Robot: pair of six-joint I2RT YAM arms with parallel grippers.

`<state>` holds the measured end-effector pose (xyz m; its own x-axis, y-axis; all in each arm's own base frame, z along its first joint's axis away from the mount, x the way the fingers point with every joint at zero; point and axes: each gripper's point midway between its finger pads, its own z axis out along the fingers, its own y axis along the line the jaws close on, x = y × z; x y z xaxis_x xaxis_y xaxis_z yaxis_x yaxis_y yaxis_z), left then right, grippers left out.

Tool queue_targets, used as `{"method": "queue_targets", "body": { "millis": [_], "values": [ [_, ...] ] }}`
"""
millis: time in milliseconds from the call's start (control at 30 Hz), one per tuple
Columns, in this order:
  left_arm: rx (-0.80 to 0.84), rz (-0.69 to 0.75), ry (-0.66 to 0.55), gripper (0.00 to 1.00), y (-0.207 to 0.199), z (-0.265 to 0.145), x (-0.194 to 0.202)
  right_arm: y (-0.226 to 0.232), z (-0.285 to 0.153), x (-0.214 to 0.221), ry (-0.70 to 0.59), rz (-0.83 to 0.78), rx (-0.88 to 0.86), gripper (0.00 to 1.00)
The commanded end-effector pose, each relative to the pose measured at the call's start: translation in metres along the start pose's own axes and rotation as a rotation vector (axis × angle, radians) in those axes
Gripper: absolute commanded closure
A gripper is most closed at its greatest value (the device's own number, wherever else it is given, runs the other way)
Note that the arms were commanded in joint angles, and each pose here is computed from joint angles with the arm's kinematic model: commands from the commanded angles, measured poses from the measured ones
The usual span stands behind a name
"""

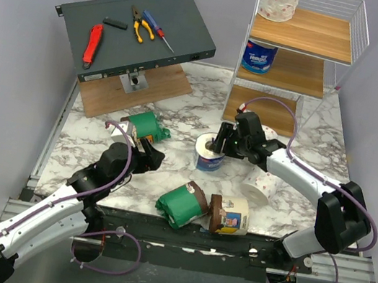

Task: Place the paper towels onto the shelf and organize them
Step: Pick up the paper towel from the center of the board.

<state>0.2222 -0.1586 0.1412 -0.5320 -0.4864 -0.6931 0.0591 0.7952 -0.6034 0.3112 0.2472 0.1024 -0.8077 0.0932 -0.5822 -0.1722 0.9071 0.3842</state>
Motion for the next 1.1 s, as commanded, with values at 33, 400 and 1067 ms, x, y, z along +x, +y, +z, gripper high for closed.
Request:
{"method": "queue_targets", "body": {
  "millis": [33, 400, 1067],
  "values": [
    [0.015, -0.012, -0.032, 0.23, -0.007, -0.002, -0.010, 0.005, -0.005, 0.004, 0.004, 0.019, -0.033, 0.43],
    [0.017, -0.014, -0.022, 0.23, -0.008, -0.001, -0.008, 0.010, -0.038, -0.028, -0.112, 0.083, -0.008, 0.71],
    [0.028, -0.024, -0.011, 0.23, -0.010, -0.003, -0.006, -0.024, -0.195, -0.167, -0.557, 0.436, 0.271, 0.99]
  ]
}}
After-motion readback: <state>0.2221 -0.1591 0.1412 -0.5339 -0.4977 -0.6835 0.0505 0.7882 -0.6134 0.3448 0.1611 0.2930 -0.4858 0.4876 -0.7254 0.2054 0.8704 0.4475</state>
